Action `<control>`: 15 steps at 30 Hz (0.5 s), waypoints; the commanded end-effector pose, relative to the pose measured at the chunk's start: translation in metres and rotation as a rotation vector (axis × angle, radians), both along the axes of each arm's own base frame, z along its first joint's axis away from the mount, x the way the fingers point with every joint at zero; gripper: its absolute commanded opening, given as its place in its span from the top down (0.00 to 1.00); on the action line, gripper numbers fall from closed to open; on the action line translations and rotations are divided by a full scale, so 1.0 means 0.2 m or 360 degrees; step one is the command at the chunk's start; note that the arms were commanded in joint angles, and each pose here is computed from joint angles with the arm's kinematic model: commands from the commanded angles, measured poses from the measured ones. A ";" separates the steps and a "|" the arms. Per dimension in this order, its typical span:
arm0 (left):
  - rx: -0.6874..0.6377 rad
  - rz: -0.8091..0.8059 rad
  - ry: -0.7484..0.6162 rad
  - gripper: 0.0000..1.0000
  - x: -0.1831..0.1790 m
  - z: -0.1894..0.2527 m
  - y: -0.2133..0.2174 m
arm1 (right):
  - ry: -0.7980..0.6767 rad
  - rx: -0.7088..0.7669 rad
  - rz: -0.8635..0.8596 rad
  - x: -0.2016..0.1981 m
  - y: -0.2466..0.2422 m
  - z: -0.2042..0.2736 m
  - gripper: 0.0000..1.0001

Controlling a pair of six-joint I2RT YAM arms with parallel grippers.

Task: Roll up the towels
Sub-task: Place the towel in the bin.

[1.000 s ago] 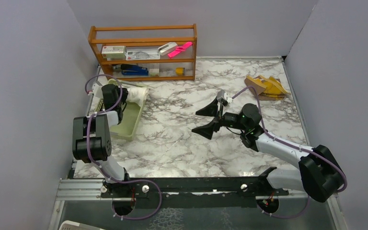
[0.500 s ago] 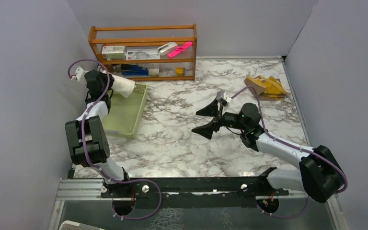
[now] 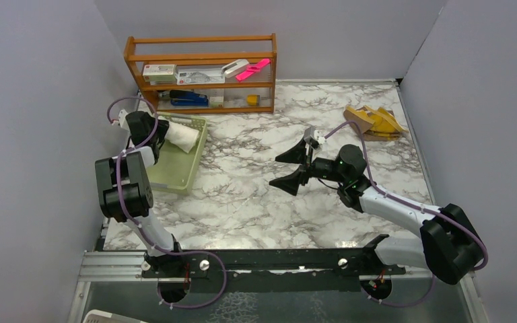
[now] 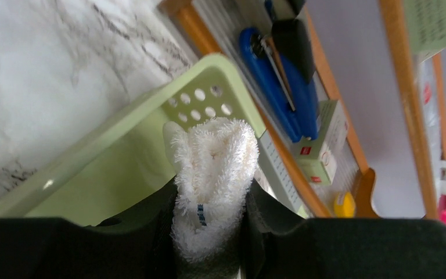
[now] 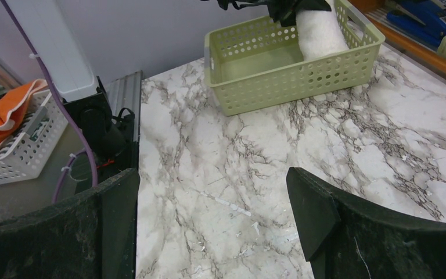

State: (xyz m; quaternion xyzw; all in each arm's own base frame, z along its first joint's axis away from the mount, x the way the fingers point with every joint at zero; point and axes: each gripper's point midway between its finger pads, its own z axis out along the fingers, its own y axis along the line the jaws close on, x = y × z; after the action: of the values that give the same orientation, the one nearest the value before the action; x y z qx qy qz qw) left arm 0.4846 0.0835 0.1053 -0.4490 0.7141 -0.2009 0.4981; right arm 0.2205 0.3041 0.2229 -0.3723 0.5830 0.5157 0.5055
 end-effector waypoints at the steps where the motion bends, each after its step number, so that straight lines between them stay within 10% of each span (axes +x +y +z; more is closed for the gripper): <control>1: 0.0000 -0.0052 -0.0071 1.00 0.04 0.03 -0.07 | -0.0044 0.0015 -0.0001 0.01 0.01 0.05 0.00; 9: -0.0001 -0.0082 -0.0017 0.97 0.08 -0.06 -0.14 | -0.0034 0.0005 -0.0003 0.02 0.02 0.03 0.00; 15: 0.0075 -0.0027 0.0002 0.56 0.06 -0.07 -0.12 | -0.0037 0.0000 -0.0009 0.03 0.02 0.03 0.00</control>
State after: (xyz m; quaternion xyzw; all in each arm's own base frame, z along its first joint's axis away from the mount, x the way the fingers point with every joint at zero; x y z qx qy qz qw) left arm 0.4883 0.0528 0.0769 -0.4364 0.7365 -0.2072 0.4735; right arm 0.2215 0.3047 0.2193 -0.3715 0.5869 0.5155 0.5018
